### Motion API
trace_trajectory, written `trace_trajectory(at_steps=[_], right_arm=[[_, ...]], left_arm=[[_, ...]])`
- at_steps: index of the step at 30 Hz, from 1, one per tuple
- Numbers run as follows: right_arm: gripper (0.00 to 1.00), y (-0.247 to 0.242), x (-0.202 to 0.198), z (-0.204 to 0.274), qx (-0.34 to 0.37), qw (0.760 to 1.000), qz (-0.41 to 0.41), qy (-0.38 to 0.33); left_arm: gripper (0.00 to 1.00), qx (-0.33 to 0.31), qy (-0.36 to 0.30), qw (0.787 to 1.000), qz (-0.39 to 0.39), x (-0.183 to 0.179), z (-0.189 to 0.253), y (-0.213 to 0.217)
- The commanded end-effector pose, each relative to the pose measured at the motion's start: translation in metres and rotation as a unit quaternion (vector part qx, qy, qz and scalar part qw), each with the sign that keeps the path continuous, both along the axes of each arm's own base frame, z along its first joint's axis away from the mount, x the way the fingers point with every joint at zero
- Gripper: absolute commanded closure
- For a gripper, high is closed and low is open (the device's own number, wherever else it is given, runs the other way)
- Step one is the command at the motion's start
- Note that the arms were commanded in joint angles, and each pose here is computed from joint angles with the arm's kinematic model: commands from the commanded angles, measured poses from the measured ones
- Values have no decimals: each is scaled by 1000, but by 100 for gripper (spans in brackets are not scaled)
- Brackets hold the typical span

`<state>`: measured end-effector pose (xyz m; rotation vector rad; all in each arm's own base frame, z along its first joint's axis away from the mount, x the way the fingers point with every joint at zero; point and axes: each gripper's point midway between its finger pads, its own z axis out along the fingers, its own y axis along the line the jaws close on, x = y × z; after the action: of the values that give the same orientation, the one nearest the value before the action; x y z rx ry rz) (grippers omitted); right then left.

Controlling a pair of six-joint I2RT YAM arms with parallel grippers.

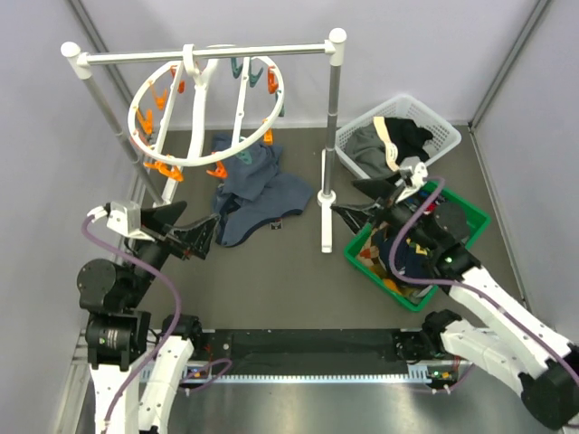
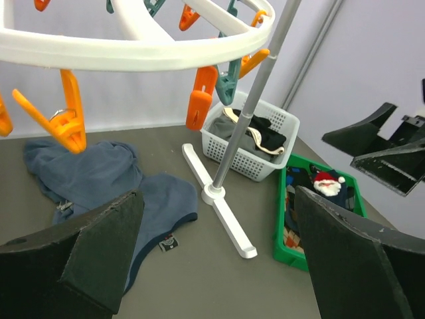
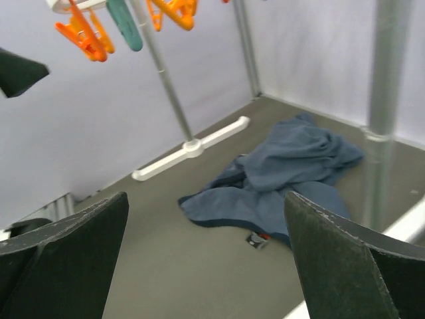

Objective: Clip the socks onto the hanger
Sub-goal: Open the clamp at the hanger.

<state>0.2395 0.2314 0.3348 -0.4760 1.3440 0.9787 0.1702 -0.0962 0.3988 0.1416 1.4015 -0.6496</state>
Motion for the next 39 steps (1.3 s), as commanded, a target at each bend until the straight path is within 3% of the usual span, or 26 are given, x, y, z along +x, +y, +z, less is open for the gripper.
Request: trace_trajectory(at_steps=[1, 6, 16, 27, 39], right_arm=[[1, 36, -18, 37, 54, 991, 110, -57], [1, 72, -22, 52, 67, 983, 144, -93], [1, 139, -18, 67, 106, 967, 198, -119], [1, 181, -6, 79, 122, 962, 214, -120], [1, 212, 5, 74, 120, 959, 234, -103]], left_arm=[[1, -20, -45, 999, -1, 5, 35, 0], [1, -37, -60, 997, 29, 15, 54, 9], [14, -64, -56, 996, 24, 35, 75, 7], [29, -75, -33, 997, 16, 45, 66, 3], [29, -35, -15, 999, -12, 50, 46, -7]])
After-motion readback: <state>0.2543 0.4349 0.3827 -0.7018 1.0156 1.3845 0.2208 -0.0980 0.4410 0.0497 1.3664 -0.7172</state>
